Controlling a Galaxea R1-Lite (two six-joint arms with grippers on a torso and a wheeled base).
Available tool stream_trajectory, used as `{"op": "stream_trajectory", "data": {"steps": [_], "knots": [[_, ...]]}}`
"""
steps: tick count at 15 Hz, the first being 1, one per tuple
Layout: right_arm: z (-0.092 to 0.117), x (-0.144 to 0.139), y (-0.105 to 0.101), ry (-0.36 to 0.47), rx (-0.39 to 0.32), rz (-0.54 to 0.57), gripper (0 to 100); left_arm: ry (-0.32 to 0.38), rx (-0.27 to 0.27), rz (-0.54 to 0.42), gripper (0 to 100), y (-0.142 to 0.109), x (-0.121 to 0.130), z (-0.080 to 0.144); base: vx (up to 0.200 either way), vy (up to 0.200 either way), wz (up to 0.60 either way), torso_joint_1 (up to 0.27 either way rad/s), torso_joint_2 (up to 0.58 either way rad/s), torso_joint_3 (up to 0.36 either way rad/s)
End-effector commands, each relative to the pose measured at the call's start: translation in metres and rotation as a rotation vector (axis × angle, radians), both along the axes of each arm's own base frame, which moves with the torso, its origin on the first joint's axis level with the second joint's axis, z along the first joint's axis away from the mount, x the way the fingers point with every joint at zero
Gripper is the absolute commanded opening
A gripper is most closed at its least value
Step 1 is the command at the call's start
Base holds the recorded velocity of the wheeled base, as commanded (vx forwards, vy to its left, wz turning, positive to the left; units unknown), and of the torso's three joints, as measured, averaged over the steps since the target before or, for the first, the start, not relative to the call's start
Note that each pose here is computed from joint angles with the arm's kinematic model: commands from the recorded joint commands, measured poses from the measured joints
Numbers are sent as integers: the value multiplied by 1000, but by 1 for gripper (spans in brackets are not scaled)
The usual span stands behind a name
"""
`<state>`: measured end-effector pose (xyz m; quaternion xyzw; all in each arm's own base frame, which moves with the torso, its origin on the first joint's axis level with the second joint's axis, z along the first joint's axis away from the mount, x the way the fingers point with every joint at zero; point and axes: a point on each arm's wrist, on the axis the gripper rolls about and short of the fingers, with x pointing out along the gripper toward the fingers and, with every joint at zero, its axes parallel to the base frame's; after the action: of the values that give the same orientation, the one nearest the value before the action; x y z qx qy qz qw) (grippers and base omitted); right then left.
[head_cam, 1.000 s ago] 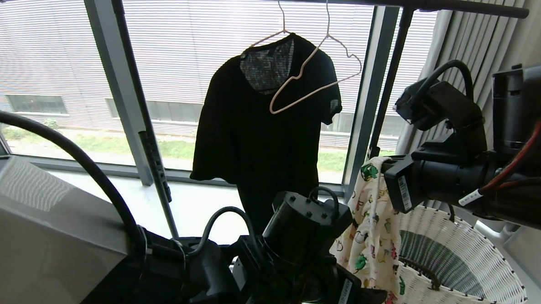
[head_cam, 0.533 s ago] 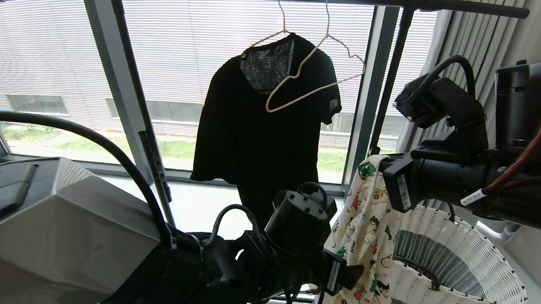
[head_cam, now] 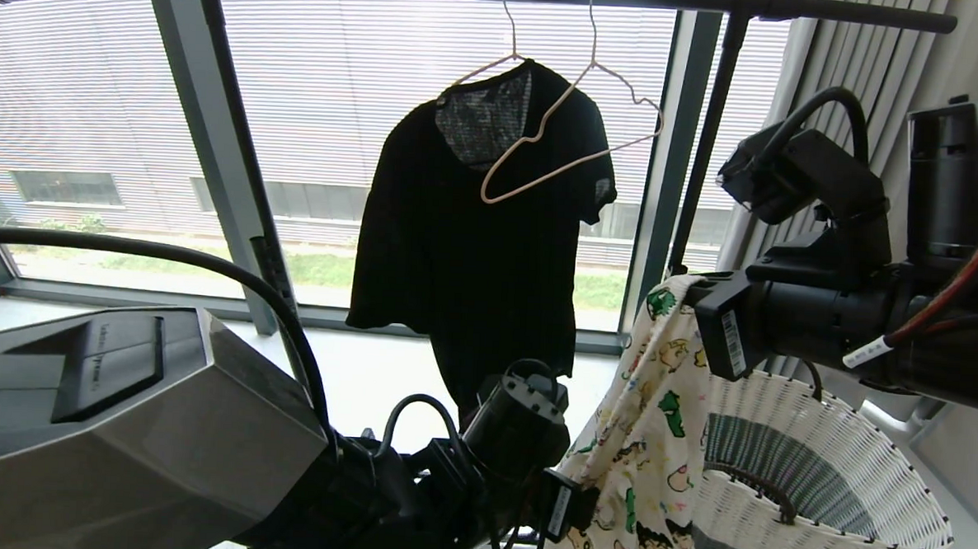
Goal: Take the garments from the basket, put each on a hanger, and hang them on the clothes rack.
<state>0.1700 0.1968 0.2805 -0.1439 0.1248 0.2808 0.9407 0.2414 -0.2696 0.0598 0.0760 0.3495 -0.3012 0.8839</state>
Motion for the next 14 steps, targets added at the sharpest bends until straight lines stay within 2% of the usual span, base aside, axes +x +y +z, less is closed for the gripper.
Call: {"op": "stream_trajectory", "data": {"steps": [1, 3, 4, 6, 10, 12, 14], "knots": [[1, -2, -3, -4, 3, -2, 0, 20, 50, -2, 100, 7, -5, -11, 0, 0, 0, 0, 0, 0], [-10, -4, -6, 29, -35, -4, 0, -5, 64, -26, 100, 20, -16, 2, 0, 0, 0, 0, 0, 0], [-13, -4, -6, 36, -44, -4, 0, -19, 68, -38, 0, 25, -20, 7, 0, 0, 0, 0, 0, 0], [-18, -4, -7, 46, -57, -7, 0, -51, 73, -58, 0, 35, -29, 19, 0, 0, 0, 0, 0, 0], [-31, -5, -12, 84, -72, -27, 0, -143, 137, -70, 0, 68, -48, 39, 0, 0, 0, 0, 0, 0], [-39, -10, -18, 109, -75, -35, 0, -246, 155, -57, 0, 86, -49, 61, 0, 0, 0, 0, 0, 0], [-43, -18, -27, 120, -73, -39, 0, -376, 121, -42, 0, 104, -47, 97, 0, 0, 0, 0, 0, 0]]}}
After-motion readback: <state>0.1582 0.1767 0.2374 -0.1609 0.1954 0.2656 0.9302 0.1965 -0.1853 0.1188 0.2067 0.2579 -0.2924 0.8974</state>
